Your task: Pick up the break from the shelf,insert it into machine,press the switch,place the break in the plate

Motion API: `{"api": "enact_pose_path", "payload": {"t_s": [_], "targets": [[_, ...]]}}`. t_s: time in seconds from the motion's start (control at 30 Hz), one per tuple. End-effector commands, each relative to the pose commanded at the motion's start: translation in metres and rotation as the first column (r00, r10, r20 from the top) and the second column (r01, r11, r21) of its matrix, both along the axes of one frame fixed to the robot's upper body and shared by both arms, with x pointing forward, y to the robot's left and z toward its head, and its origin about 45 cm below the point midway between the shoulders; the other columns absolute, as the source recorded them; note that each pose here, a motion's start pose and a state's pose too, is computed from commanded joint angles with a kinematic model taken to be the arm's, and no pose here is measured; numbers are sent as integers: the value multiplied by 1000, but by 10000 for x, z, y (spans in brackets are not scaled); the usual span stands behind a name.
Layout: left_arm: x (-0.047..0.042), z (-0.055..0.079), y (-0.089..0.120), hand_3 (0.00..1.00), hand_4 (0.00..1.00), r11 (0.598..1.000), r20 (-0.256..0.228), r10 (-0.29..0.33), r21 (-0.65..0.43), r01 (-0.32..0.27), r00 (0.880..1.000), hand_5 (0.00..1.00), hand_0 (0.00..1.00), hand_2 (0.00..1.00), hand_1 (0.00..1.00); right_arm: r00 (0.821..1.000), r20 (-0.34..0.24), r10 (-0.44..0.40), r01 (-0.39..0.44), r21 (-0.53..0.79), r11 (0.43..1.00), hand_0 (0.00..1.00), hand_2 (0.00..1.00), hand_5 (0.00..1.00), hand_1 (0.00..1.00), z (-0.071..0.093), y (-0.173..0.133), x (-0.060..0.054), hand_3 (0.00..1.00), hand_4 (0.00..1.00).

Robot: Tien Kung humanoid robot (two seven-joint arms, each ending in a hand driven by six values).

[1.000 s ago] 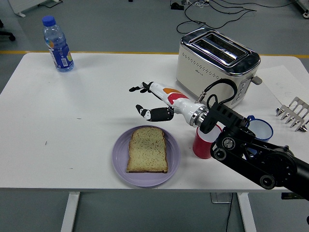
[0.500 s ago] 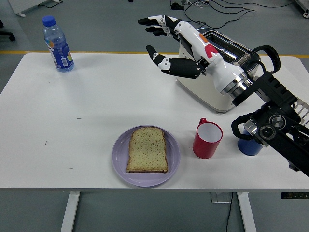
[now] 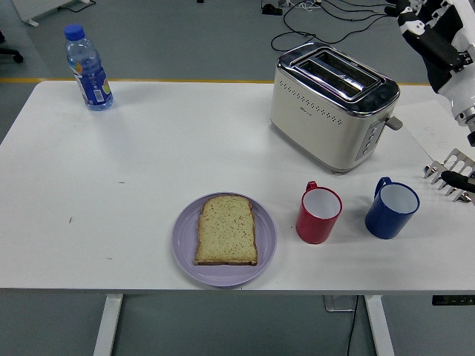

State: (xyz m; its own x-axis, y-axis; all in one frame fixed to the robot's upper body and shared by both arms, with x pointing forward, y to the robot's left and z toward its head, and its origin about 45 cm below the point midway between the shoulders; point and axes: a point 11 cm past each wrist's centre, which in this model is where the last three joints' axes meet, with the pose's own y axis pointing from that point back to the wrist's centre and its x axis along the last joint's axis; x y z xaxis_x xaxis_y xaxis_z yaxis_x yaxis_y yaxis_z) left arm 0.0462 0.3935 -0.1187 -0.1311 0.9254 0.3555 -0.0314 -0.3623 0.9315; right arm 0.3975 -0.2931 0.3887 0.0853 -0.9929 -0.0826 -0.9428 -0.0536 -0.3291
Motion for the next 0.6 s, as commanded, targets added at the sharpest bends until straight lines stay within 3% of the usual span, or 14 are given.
{"api": "enact_pose_path", "payload": {"t_s": [0.2,0.43,0.6], "targets": [[30,-1,-17,576,322,1000,6,-2,-3,2,1000,908,650,626,633,983,-103,-152,170,202,964,785,777,333,738,-287,-677,-55,744,498],[26,-3,-23,576,320,1000,3,-9,-3,9,1000,910,649,628,631,959,-229,-170,231,274,934,758,770,306,718,-720,-1077,-204,729,511],[-7,-14,-49,576,320,1000,-9,-17,-8,17,1000,910,649,628,631,930,-312,-196,289,290,912,758,770,306,718,-1102,-1303,-396,729,511]]}}
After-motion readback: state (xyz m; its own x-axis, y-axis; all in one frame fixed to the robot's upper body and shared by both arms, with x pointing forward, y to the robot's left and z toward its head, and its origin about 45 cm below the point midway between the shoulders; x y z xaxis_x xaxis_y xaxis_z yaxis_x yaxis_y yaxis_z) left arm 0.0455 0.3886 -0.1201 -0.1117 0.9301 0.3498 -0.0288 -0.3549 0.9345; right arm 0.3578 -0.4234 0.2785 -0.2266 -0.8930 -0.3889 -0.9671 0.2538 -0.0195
